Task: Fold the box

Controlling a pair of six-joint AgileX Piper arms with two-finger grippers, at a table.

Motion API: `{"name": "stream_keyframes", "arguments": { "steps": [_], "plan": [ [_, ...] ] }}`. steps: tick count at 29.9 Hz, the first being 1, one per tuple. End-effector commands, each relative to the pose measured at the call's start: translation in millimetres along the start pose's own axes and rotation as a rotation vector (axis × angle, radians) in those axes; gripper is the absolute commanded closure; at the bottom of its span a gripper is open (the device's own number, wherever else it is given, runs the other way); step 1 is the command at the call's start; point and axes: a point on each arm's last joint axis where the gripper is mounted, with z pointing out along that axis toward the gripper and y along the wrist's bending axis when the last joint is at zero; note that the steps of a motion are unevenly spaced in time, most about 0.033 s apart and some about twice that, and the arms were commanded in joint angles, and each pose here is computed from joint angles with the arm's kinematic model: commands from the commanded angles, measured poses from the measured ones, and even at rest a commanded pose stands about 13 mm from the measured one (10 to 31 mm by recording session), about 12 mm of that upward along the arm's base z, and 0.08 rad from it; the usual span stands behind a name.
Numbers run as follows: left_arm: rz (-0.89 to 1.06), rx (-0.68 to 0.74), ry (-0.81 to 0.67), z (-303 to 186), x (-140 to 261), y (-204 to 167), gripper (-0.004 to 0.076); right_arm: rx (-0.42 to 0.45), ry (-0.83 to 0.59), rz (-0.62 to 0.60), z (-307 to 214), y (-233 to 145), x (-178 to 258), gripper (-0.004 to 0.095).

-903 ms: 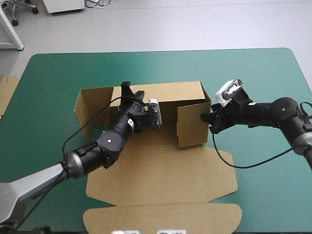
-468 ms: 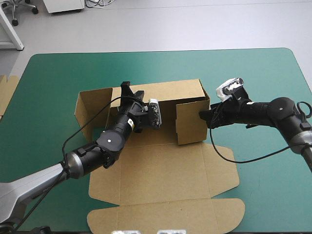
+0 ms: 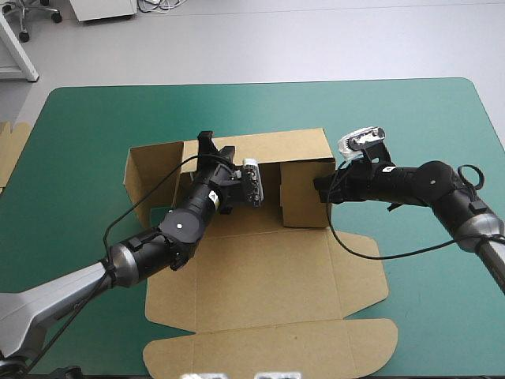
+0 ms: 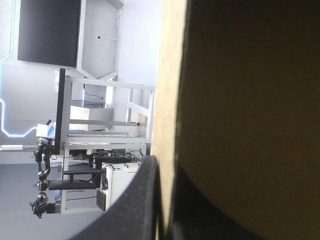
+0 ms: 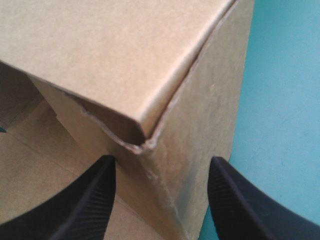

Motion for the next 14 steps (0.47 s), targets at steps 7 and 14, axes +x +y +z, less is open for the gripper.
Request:
{"name": "stream_keyframes", "arguments": {
  "steps": [7,14],
  "plan": [
    [-0.047,-0.065,-0.044,-10,-7,24,0.0733,0.07,-0.128,-0.01,-9,6,-19,0.0388],
    [-0.074,-0.055,-0.065,-10,-11,27,0.0733,0.095,-0.187,0.002,-6,13,-25,0.0385]
  ]
}}
